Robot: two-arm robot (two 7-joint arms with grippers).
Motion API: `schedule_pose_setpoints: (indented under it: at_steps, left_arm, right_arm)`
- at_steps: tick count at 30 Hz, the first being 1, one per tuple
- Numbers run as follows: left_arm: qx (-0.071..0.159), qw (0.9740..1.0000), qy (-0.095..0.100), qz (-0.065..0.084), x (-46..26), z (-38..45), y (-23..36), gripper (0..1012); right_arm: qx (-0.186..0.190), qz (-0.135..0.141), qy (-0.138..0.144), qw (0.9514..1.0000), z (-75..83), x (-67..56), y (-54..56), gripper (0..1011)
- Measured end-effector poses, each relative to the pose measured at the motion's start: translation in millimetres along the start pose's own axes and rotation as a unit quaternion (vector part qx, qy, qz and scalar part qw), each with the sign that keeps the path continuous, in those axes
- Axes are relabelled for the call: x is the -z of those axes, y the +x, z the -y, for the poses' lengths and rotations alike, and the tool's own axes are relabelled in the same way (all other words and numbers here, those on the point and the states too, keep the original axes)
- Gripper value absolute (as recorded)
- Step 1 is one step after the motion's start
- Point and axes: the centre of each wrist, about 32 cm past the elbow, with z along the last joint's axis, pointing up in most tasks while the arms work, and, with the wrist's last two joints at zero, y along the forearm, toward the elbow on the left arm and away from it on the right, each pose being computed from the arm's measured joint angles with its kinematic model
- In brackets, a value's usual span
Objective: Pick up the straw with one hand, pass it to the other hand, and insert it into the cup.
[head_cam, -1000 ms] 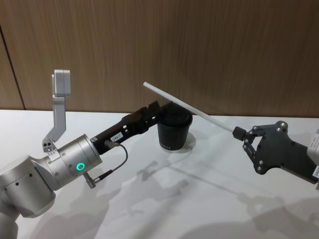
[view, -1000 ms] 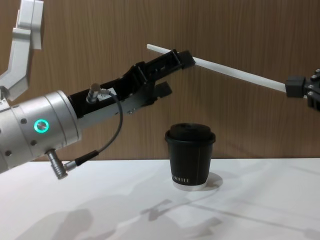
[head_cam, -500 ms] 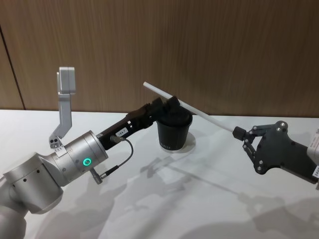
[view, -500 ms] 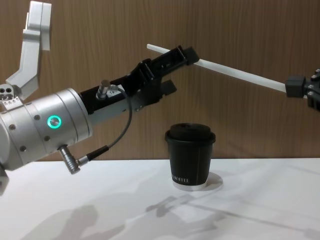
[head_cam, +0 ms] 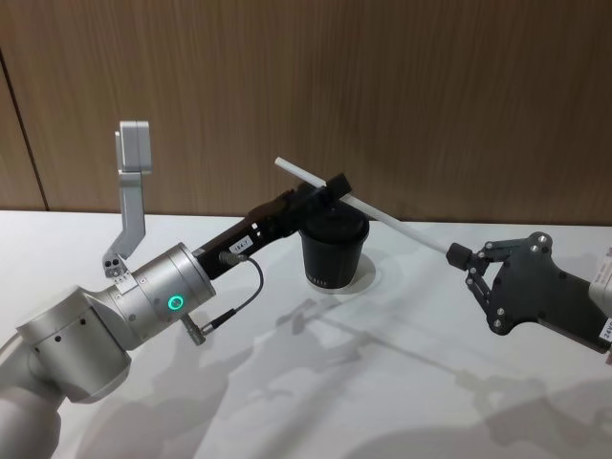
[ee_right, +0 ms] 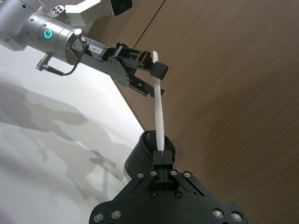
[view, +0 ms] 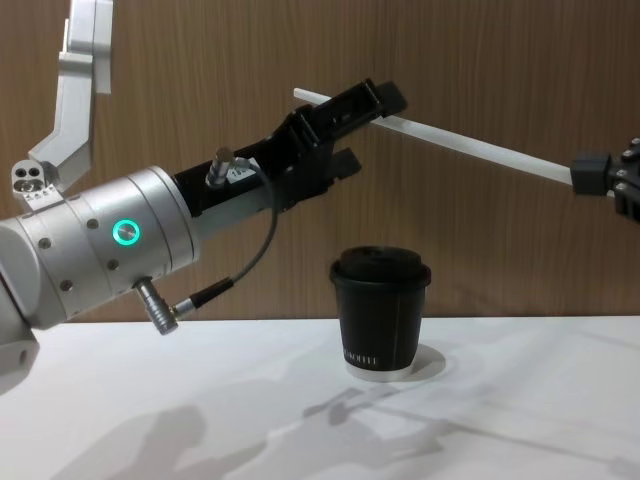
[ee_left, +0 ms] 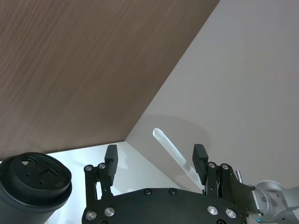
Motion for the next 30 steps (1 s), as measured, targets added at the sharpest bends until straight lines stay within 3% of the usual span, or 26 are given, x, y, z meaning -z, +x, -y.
schedule_pose_setpoints:
  at_steps: [6, 11, 30]
  left_arm:
    - [0.002, 1.0000, -0.002, 0.000, -0.1, 2.4, 0.0, 1002]
    - [0.003, 1.0000, -0.002, -0.001, -0.1, 3.4, 0.0, 927]
    - [0.006, 1.0000, -0.004, -0.001, -0.1, 5.7, -0.2, 344]
  right_arm:
    - [0.000, 0.000, 0.000, 1.0000, 0.0, 0.0, 0.0, 0]
    - [0.000, 0.000, 0.000, 1.0000, 0.0, 0.0, 0.0, 0]
    - [0.000, 0.000, 0.000, 1.0000, 0.0, 0.0, 0.0, 0]
